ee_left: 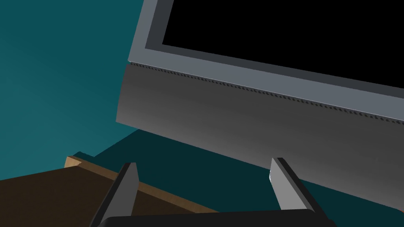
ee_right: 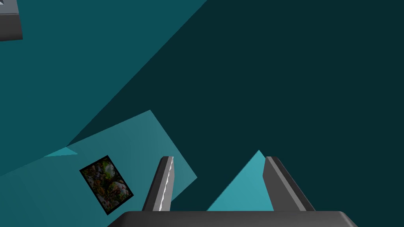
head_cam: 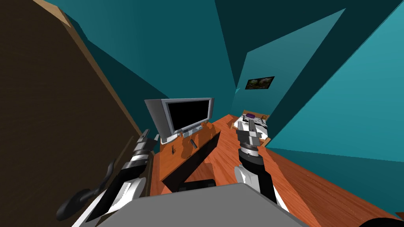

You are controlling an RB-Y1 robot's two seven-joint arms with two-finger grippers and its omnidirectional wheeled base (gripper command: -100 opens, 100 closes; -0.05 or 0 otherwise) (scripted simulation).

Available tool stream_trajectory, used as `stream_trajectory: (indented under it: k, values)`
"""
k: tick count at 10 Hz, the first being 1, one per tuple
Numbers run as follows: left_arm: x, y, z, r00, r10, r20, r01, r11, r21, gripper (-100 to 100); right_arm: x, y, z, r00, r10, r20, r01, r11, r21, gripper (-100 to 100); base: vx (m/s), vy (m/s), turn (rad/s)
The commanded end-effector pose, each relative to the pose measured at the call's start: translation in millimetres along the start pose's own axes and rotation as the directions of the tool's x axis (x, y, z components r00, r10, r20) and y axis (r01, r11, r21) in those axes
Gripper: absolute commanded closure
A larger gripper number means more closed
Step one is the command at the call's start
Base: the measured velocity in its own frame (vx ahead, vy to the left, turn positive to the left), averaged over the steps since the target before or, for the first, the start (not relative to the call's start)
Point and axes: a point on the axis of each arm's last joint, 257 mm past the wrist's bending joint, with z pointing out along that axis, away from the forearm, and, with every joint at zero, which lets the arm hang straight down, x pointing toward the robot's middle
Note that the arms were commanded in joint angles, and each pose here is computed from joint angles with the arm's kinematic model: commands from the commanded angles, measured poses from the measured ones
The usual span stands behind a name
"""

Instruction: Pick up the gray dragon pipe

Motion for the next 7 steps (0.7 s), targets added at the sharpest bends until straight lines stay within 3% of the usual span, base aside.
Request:
stream_trajectory:
  k: [1,2,3,4,5,6,7]
  values:
    - [-15.5,20,-4.9,0.999,-0.04,0.034,0.042,0.998,-0.049,-100,0,0,0.0,1.0,0.0,0.0,0.0,1.0,0.0,0,0.019,-0.033,-0.166]
    - [-15.5,20,-4.9,0.998,-0.046,0.035,0.047,0.998,-0.049,-100,0,0,0.0,1.0,0.0,0.0,0.0,1.0,0.0,0,0.011,-0.022,-0.072]
    - [-32.5,37,-9.1,0.995,-0.074,0.071,0.08,0.993,-0.089,-100,0,0,0.0,1.0,0.0,0.0,0.0,1.0,0.0,0,0.022,-0.035,-0.181]
    - [-32.5,37,-9.1,0.994,-0.082,0.072,0.088,0.992,-0.088,-100,0,0,0.0,1.0,0.0,0.0,0.0,1.0,0.0,0,0.015,-0.023,-0.072]
    - [-49.3,51,-13.2,0.988,-0.107,0.109,0.12,0.985,-0.12,-100,0,0,0.0,1.0,0.0,0.0,0.0,1.0,0.0,0,0.021,-0.034,-0.202]
    - [-50.5,54,-14.3,0.986,-0.118,0.114,0.132,0.983,-0.124,-100,0,0,0.0,1.0,0.0,0.0,0.0,1.0,0.0,0,0.022,-0.028,-0.073]
    - [-67.6,67,-18.9,0.978,-0.14,0.155,0.163,0.975,-0.151,-100,0,0,0.0,1.0,0.0,0.0,0.0,1.0,0.0,0,0.028,-0.042,-0.151]
